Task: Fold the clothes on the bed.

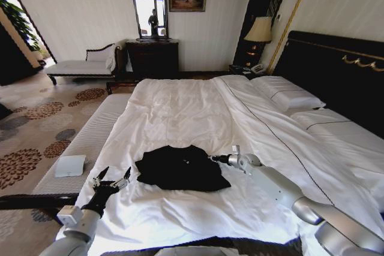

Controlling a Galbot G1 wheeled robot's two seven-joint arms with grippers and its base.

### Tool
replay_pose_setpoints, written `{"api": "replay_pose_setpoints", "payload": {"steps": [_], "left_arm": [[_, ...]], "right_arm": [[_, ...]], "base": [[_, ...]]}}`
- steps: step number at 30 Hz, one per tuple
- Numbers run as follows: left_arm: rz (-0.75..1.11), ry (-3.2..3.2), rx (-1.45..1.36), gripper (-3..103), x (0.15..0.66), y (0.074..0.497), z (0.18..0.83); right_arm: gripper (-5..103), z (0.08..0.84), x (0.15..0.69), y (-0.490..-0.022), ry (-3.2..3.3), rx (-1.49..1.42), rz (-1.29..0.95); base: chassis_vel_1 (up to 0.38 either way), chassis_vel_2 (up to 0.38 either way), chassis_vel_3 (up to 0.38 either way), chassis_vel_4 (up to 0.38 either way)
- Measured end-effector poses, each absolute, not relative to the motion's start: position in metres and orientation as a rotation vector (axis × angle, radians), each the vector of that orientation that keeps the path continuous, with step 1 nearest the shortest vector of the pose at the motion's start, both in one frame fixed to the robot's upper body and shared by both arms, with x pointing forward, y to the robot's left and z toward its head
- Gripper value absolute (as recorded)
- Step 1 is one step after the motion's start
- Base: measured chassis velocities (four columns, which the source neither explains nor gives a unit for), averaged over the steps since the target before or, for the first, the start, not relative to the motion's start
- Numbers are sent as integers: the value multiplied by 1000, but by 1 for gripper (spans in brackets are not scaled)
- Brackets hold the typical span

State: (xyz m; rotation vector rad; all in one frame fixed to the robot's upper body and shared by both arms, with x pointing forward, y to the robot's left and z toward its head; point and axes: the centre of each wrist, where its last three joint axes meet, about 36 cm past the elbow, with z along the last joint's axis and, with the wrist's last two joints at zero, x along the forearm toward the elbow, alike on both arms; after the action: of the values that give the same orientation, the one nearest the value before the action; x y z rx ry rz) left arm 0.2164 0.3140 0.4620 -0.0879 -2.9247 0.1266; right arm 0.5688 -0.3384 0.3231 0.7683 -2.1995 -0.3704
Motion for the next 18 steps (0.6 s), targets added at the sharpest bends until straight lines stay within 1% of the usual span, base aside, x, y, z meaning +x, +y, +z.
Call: {"api": "replay_pose_setpoints", "payload": {"steps": [6, 9, 11, 13, 15, 18], "left_arm": [[183, -2863, -73, 100, 232, 322, 453], [224, -2830, -88, 100, 264, 336, 453], [224, -2822, -93, 100, 273, 341, 453], [219, -2798, -119, 100, 303, 357, 453], [225, -2792, -130, 100, 312, 360, 454], [275, -2751, -143, 100, 348, 364, 455]], "right_arm": [[1, 331, 567, -337, -2219, 771, -378], [1, 336, 565, -337, -2232, 767, -382], [1, 337, 565, -337, -2236, 764, -383], [1, 340, 563, -335, -2245, 761, -385], [1, 341, 562, -334, -2247, 761, -386], [1, 344, 560, -333, -2250, 760, -383]], "base": [[0, 0, 0, 0], [0, 0, 0, 0], [0, 0, 0, 0], [0, 0, 0, 0], [0, 0, 0, 0], [0, 0, 0, 0]]}}
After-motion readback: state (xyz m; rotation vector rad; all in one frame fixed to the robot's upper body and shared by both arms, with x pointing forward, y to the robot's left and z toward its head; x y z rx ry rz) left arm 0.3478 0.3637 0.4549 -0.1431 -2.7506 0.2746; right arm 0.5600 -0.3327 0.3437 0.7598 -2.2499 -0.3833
